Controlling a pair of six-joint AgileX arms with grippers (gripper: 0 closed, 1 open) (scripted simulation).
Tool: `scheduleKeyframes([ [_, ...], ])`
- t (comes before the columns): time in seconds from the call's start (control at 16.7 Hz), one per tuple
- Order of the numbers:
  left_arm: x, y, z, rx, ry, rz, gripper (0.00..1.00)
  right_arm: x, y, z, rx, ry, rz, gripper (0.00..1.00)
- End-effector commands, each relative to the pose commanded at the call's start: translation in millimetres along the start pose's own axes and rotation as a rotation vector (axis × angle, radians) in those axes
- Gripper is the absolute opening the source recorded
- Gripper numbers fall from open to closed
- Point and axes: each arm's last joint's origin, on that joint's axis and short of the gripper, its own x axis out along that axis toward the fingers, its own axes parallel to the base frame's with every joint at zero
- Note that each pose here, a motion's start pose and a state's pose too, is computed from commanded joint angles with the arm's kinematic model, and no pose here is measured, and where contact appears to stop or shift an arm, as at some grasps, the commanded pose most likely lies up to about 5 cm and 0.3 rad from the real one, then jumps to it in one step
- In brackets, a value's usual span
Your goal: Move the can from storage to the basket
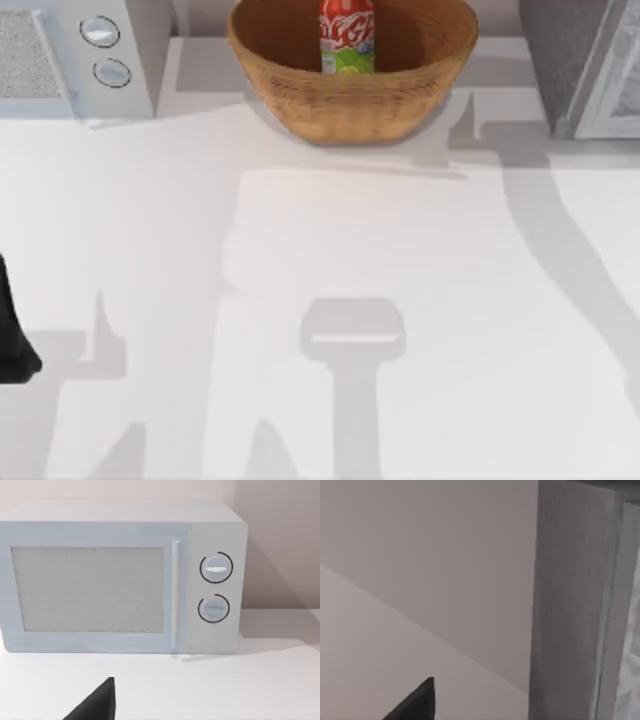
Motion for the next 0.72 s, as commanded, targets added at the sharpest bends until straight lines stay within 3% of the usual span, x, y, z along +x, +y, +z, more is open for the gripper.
scheduleKeyframes([
  [0.18,0,0,0,0.000,0.000,0.000,1.00,-81,-49,-11,0.001,-0.022,-0.003,1.00],
  [0.36,0,0,0,0.000,0.000,0.000,1.00,-146,-78,-55,-0.002,-0.029,-0.003,1.00],
  [0.72,0,0,0,0.000,0.000,0.000,1.00,-196,-98,-162,-0.009,0.013,0.005,1.00],
])
